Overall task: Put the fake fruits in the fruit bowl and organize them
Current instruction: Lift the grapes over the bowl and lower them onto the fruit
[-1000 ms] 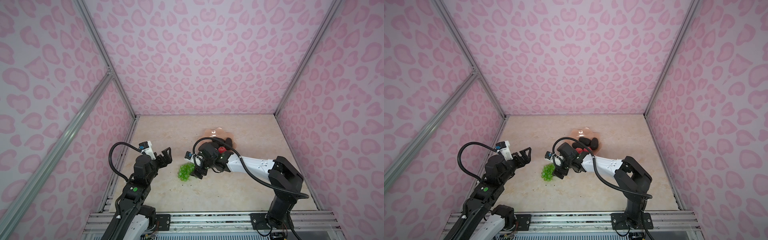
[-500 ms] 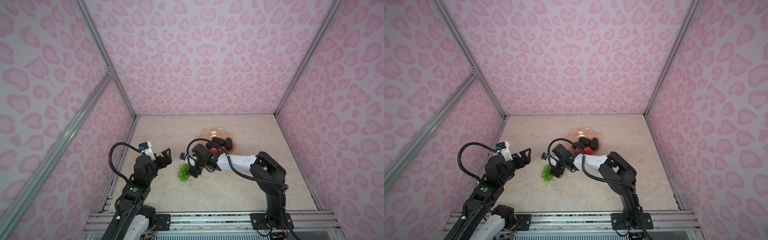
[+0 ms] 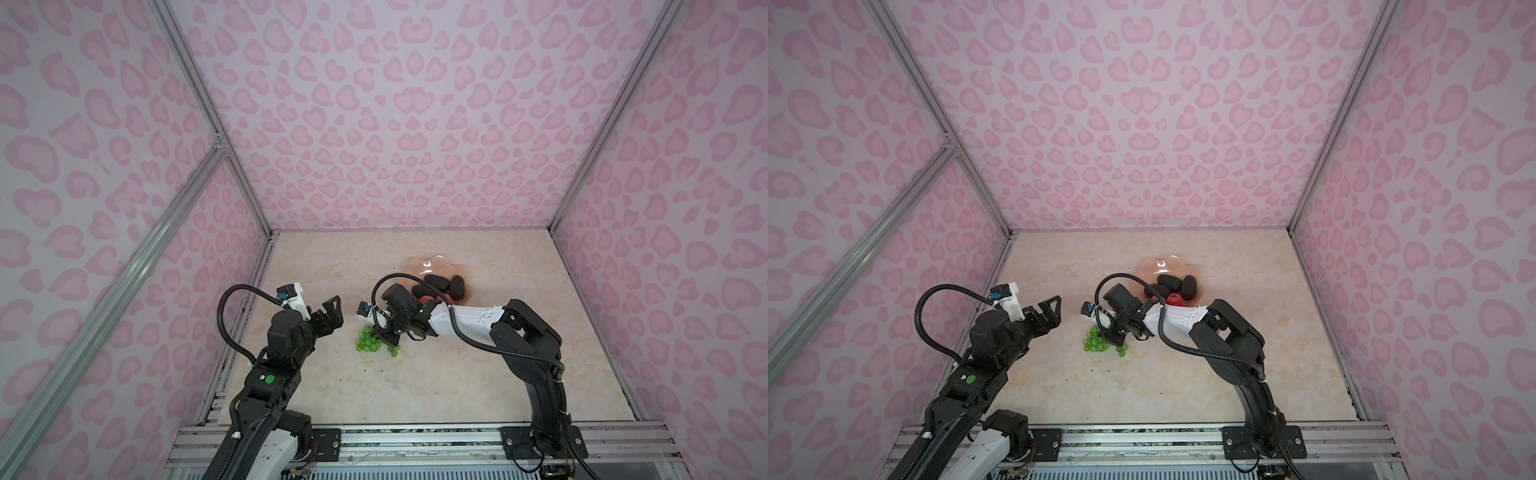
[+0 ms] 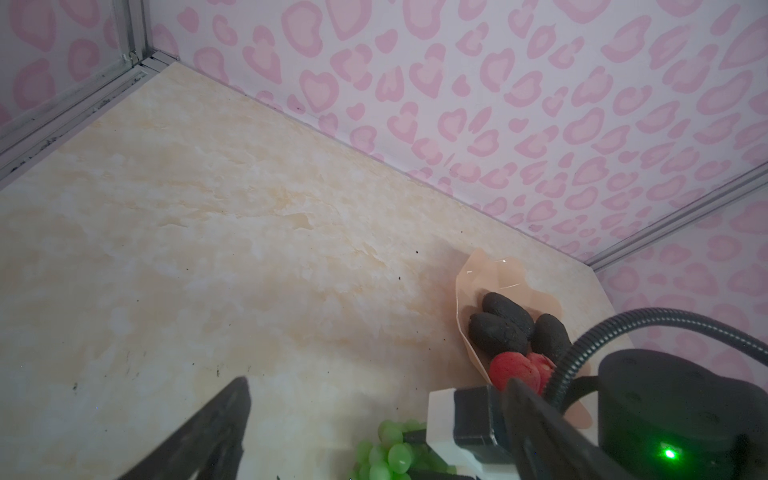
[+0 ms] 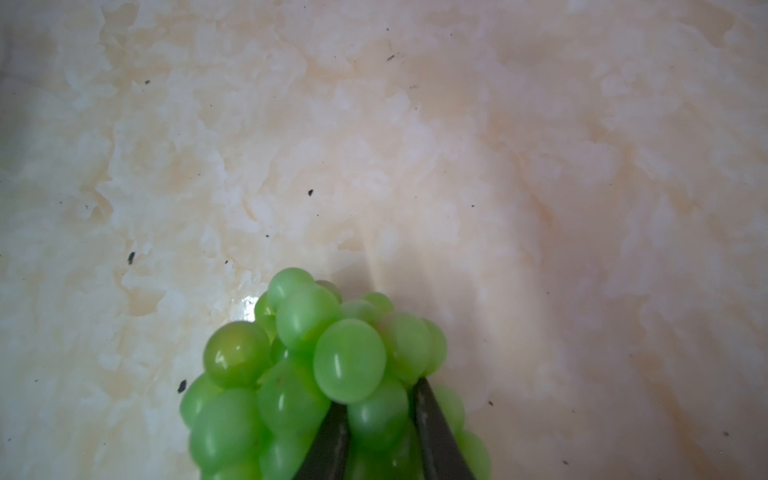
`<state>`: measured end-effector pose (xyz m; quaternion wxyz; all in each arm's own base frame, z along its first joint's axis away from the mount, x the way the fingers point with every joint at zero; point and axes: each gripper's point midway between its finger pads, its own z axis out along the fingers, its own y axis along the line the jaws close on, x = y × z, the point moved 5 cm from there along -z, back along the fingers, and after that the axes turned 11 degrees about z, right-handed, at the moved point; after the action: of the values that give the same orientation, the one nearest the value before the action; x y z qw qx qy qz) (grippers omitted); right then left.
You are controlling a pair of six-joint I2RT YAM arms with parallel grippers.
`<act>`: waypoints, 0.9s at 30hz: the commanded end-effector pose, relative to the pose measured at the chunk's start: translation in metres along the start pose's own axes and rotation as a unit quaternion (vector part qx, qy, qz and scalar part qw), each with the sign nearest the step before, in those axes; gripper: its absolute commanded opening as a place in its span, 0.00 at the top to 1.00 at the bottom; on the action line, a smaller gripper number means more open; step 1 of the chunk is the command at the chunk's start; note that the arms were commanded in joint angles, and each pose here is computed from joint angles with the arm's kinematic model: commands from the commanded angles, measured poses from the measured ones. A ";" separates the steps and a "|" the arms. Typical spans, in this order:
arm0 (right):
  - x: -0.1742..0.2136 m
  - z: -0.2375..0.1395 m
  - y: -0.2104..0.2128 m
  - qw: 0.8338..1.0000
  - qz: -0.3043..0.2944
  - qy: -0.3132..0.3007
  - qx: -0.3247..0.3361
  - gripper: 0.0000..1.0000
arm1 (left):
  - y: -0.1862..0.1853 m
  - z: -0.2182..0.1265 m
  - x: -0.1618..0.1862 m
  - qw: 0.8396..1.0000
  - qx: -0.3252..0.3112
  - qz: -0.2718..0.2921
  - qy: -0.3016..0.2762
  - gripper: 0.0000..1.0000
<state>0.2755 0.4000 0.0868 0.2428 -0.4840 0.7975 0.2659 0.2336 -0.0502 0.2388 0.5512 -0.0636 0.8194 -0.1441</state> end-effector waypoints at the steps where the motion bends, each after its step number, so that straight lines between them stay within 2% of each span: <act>1: 0.007 -0.008 0.000 0.999 0.040 0.007 -0.009 0.86 | 0.000 -0.002 -0.007 1.000 -0.004 0.001 -0.011 0.04; 11: -0.038 -0.099 -0.029 0.984 0.136 -0.111 0.017 0.98 | 0.000 -0.001 -0.008 1.000 -0.005 0.003 -0.013 0.04; 16: -0.052 -0.156 -0.059 0.968 0.183 -0.143 0.093 0.98 | -0.001 -0.002 -0.010 1.000 -0.005 0.003 -0.015 0.04; 21: -0.038 -0.195 -0.103 0.938 0.246 -0.143 0.197 0.98 | -0.001 0.000 -0.012 1.000 -0.003 0.001 -0.020 0.04; 24: -0.017 -0.200 -0.132 0.917 0.285 -0.125 0.248 0.97 | -0.002 0.001 -0.013 1.000 -0.001 0.000 -0.021 0.04; 27: 0.000 -0.193 -0.153 0.905 0.309 -0.112 0.269 0.95 | -0.003 0.003 -0.015 1.000 0.001 0.000 -0.023 0.04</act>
<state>0.3830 0.2270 0.2211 0.3725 -0.1302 0.8986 0.1918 0.2373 -0.0495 0.2400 0.5498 -0.0669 0.8210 -0.1385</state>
